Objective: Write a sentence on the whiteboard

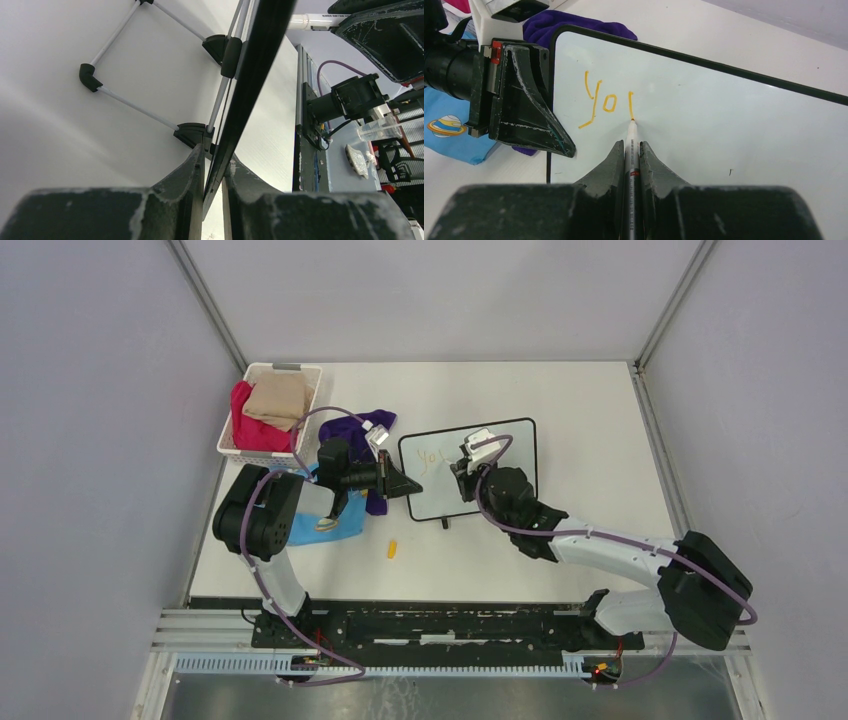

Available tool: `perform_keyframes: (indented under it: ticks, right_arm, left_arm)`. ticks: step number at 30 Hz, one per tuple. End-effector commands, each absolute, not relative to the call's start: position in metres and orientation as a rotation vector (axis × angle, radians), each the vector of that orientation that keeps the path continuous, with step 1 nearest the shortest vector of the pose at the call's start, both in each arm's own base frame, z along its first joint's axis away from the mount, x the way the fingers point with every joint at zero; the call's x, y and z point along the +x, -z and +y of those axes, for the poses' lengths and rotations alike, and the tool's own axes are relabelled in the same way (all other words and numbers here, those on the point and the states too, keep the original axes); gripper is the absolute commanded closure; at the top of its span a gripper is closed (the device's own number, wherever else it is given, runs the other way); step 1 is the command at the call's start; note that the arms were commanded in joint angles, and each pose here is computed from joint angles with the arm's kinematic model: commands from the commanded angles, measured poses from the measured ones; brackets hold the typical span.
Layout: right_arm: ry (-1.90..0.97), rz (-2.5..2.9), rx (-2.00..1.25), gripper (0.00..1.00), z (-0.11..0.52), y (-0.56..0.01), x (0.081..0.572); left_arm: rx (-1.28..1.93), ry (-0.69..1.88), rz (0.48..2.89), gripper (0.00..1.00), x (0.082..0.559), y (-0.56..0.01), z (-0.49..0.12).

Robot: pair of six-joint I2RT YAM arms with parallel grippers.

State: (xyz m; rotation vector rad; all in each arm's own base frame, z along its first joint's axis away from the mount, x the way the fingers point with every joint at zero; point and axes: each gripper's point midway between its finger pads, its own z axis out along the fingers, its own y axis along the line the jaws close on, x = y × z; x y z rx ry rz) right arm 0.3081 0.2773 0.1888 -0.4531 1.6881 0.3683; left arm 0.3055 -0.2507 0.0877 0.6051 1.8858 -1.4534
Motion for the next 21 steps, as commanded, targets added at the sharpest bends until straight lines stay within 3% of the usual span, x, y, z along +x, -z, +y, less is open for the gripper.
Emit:
perform_keyframes:
  ticks: [1, 21]
  right_arm:
    - [-0.334, 1.675, -0.403, 1.00, 0.264, -0.194, 0.312]
    - [-0.314, 1.633, -0.360, 1.00, 0.255, -0.220, 0.327]
  left_arm:
    - [0.598, 1.407, 1.949, 0.98, 0.304, -0.071, -0.250]
    - [0.620, 1.405, 1.962, 0.98, 0.302, -0.068, -0.252]
